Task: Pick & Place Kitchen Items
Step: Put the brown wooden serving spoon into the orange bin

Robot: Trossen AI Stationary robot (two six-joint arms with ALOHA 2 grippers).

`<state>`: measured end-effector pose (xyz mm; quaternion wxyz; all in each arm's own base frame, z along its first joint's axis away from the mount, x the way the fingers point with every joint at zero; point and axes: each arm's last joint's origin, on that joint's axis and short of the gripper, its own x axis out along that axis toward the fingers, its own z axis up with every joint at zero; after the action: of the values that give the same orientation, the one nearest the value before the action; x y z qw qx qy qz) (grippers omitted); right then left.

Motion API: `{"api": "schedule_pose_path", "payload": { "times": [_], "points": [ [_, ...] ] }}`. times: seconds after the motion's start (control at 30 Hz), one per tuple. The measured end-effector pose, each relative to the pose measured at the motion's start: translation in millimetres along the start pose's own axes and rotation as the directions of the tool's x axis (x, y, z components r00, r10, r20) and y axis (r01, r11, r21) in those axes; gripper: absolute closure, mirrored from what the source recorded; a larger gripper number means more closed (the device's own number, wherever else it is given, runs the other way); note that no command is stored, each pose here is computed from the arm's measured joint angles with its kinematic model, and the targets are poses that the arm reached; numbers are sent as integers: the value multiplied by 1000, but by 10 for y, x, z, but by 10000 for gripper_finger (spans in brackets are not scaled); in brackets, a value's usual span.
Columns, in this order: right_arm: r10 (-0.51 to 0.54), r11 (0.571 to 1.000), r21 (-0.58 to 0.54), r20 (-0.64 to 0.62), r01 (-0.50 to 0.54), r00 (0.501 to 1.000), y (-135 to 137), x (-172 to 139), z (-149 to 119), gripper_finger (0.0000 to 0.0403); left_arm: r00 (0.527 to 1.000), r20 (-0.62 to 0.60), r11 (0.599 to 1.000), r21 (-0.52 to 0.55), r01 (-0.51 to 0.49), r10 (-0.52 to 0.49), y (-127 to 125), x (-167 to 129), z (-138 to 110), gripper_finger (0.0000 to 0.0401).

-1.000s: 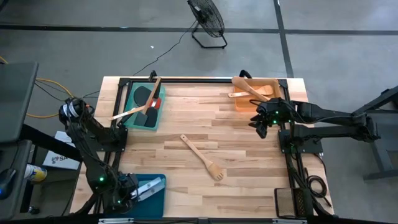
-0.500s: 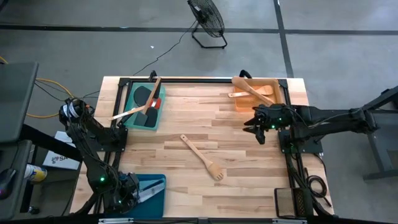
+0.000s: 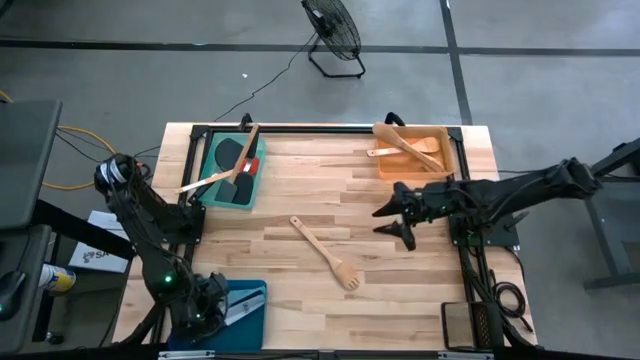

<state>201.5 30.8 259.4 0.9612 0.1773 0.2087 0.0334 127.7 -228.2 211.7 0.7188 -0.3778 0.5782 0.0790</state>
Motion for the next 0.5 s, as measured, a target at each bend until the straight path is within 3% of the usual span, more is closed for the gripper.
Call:
{"api": "schedule_pose_path", "payload": {
  "times": [0.13, 0.27, 0.5],
  "points": [
    [37, 999, -18, 10, -37, 999, 68, 173, -23, 146, 997, 68, 997, 75, 28, -33, -27, -51, 162, 190],
    [70, 997, -26, 36, -69, 997, 132, 339, -38, 140, 987, 154, 989, 145, 30, -52, -50, -76, 372, 190],
    [-51, 998, -33, -4, 51, 999, 307, 655, 57, 148, 958, 280, 955, 296, -27, -60, -72, -73, 772, 189]
  ]
}}
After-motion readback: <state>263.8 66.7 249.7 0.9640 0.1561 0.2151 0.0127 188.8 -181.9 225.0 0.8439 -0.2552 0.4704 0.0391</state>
